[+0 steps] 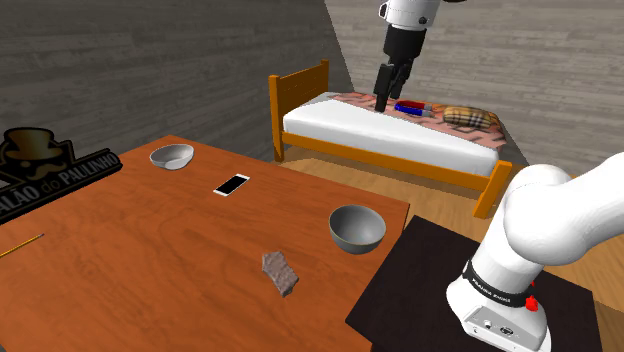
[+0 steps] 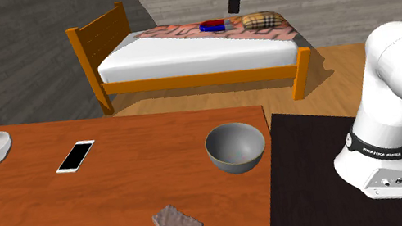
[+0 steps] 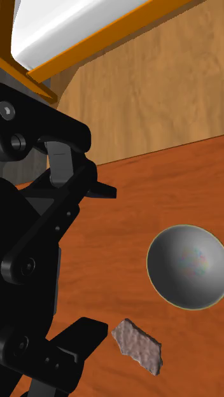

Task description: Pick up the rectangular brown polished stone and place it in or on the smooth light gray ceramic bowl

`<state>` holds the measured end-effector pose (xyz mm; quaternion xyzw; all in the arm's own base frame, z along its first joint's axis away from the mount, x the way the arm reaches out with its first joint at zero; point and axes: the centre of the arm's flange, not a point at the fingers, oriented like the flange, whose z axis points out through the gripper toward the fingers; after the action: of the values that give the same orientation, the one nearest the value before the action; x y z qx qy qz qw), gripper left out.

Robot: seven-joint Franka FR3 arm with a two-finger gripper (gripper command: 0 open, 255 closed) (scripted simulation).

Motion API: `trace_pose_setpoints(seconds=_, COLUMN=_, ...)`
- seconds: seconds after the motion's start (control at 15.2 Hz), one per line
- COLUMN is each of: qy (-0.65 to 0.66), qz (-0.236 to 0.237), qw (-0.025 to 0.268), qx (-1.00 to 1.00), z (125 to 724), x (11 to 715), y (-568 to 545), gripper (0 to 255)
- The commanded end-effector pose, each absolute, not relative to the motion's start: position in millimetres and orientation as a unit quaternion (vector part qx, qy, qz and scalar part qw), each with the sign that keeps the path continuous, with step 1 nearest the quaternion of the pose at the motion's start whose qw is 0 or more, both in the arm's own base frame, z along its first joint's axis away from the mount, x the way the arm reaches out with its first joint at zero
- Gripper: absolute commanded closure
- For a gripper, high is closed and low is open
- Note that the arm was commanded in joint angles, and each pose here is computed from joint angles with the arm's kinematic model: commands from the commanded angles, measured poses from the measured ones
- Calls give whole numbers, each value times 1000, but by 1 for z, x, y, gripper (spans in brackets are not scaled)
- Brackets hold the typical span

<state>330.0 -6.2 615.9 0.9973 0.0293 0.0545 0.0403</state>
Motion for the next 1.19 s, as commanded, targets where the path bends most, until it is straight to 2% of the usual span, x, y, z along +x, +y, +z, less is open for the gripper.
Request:
trace_pose_setpoints(seconds=0.0, qy=29, qz=55, qw=40, qx=997, z=616, x=330, y=-6, gripper=0)
trace_pose_setpoints(seconds=1.12, qy=-14, qz=68, qw=29, qx=997, z=431, x=368, y=111, gripper=0)
